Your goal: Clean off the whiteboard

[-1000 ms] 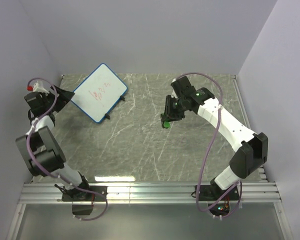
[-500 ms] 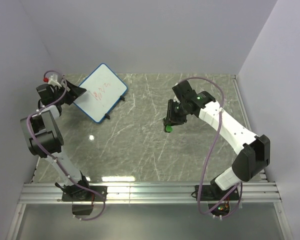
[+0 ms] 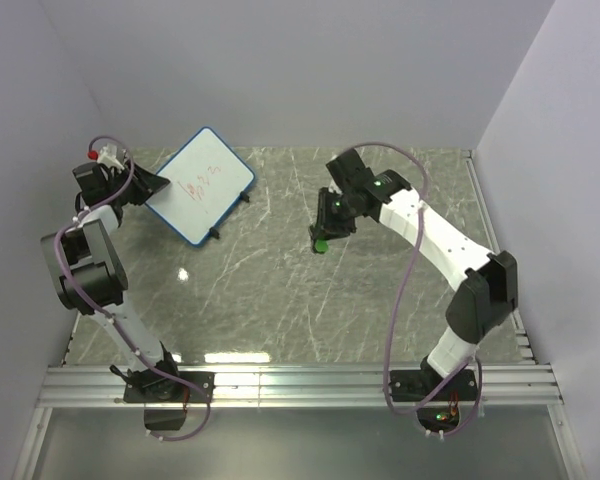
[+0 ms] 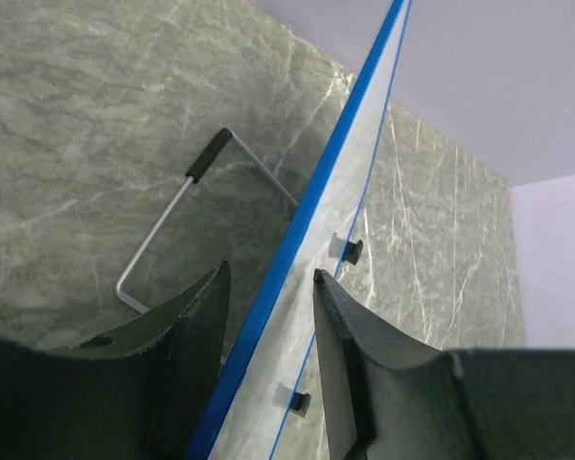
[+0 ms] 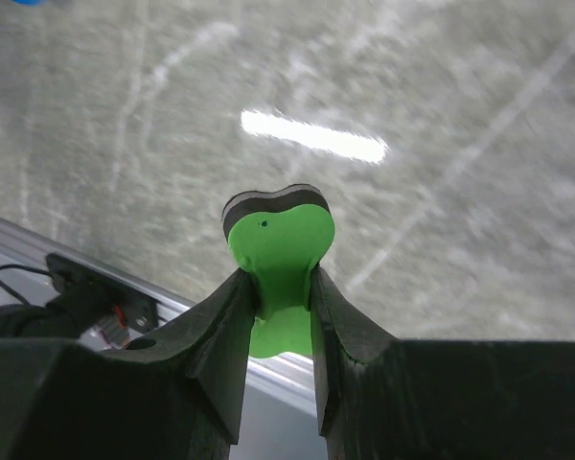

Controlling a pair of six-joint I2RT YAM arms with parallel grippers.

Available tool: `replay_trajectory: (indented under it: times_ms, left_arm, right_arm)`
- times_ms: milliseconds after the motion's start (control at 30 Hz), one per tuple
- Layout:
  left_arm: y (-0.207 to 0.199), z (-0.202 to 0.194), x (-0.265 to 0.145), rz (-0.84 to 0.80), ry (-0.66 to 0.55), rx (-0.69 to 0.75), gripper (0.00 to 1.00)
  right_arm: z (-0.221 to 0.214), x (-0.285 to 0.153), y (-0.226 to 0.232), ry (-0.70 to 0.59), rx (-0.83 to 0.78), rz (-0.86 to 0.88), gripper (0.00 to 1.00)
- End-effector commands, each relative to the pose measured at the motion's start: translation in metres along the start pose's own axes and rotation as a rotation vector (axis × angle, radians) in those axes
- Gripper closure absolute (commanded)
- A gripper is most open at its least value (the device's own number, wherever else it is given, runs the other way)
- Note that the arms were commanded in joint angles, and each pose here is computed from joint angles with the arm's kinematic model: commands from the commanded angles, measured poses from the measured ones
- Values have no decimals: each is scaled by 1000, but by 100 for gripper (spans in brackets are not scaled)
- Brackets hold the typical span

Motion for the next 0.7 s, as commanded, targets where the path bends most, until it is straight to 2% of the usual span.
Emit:
replay_trajectory:
  times_ms: [0, 233, 367, 500, 667]
  left_arm:
    - [-35, 14, -15, -54, -39, 78, 100]
    - [-69, 21, -25, -102, -55, 89, 100]
    - [-78, 20, -27, -66, -34, 64, 100]
    - [-75, 4, -35, -1, -8, 67, 100]
    - [-68, -15, -39, 16, 28, 79, 63]
  right_arm:
    - [24, -2, 42, -60, -56, 95, 100]
    - [21, 2, 68, -59, -101, 132, 100]
    - [24, 2, 81, -74, -128, 194, 100]
    - [49, -3, 119, -142, -157, 310, 100]
    - [60, -1, 153, -143, -187, 347, 100]
Point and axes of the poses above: each gripper's point midway between its finger pads, its own x axis out along the fingers, its own y axis along the line the jaws close on, z = x × y, the point moved 4 cm from there along -x, back along the fingers, and after that the axes turned 6 degrees about x, right-handed, at the moved point
